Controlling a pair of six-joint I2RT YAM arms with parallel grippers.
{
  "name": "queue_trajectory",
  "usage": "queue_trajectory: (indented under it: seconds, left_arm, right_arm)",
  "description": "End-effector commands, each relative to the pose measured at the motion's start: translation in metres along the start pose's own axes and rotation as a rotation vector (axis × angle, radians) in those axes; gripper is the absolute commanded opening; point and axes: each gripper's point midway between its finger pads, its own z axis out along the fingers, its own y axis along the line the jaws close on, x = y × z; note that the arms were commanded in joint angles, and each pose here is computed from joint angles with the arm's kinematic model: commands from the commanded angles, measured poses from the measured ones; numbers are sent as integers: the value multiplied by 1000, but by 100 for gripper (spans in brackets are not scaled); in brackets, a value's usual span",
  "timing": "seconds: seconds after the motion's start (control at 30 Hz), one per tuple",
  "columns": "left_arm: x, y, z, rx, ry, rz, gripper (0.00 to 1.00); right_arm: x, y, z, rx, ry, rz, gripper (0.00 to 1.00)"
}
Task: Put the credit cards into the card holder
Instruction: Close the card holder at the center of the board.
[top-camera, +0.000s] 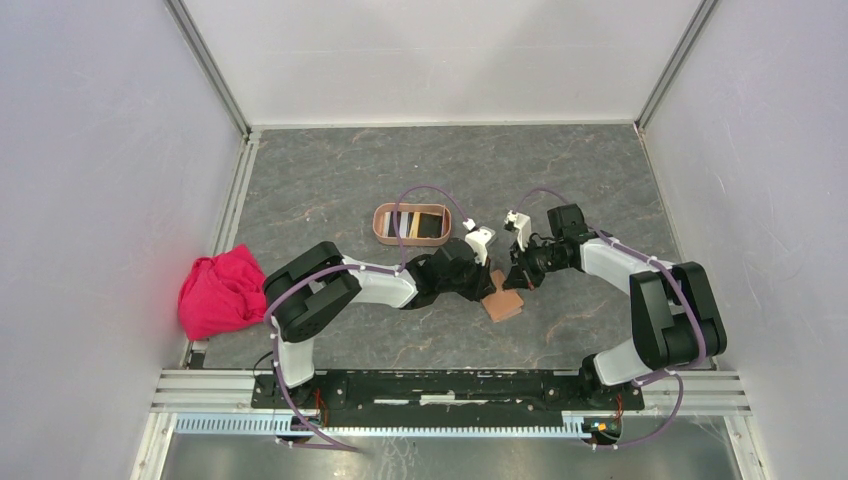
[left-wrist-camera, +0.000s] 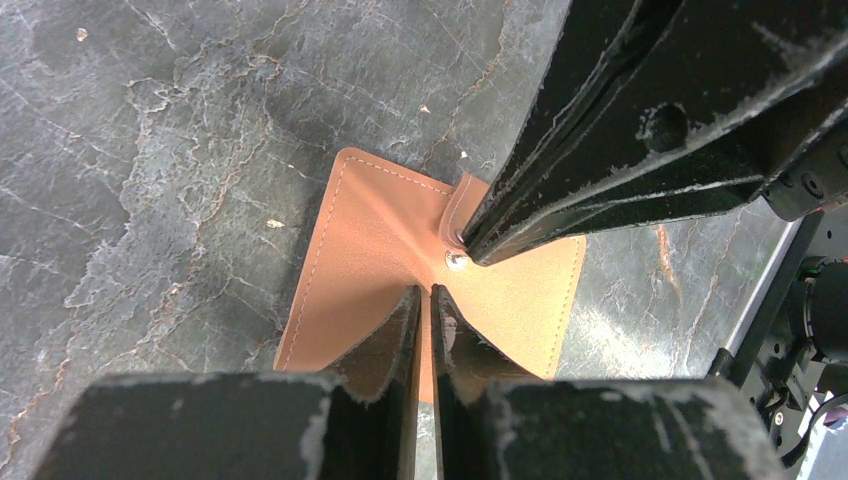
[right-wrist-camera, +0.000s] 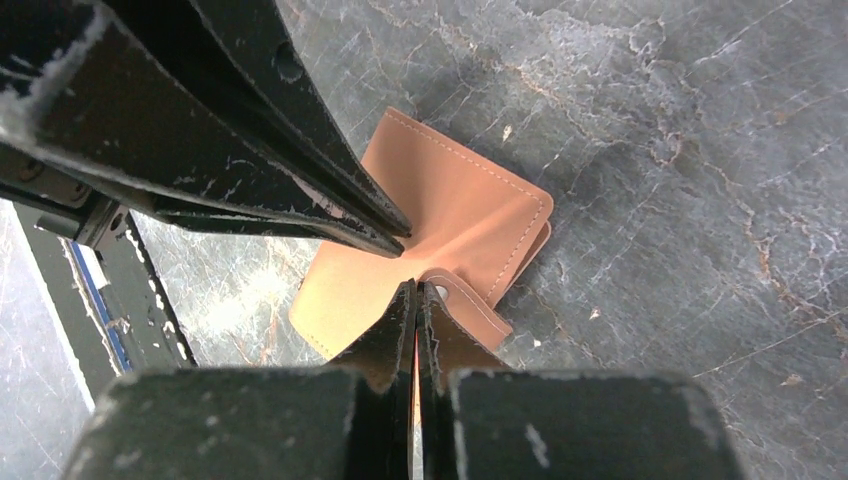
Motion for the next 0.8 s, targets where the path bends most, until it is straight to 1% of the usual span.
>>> queue_trajectory:
  seconds: [0.0,0.13,0.43,0.77]
  left_arm:
    - [2,-2,4,16,14,42,13]
    - [2,-2,3,18,14,41,13]
    - [2,-1,3,20,13,38,13]
    - [2,-1,3,23,10,35,12]
  right_arm:
    - [-16,-8,-2,45,-45,-33,0]
    - [-10,-3,0,8,-26,-31,0]
    - [-2,12,6,-49,14,-81,0]
    - [8,0,3,41,56,-100,0]
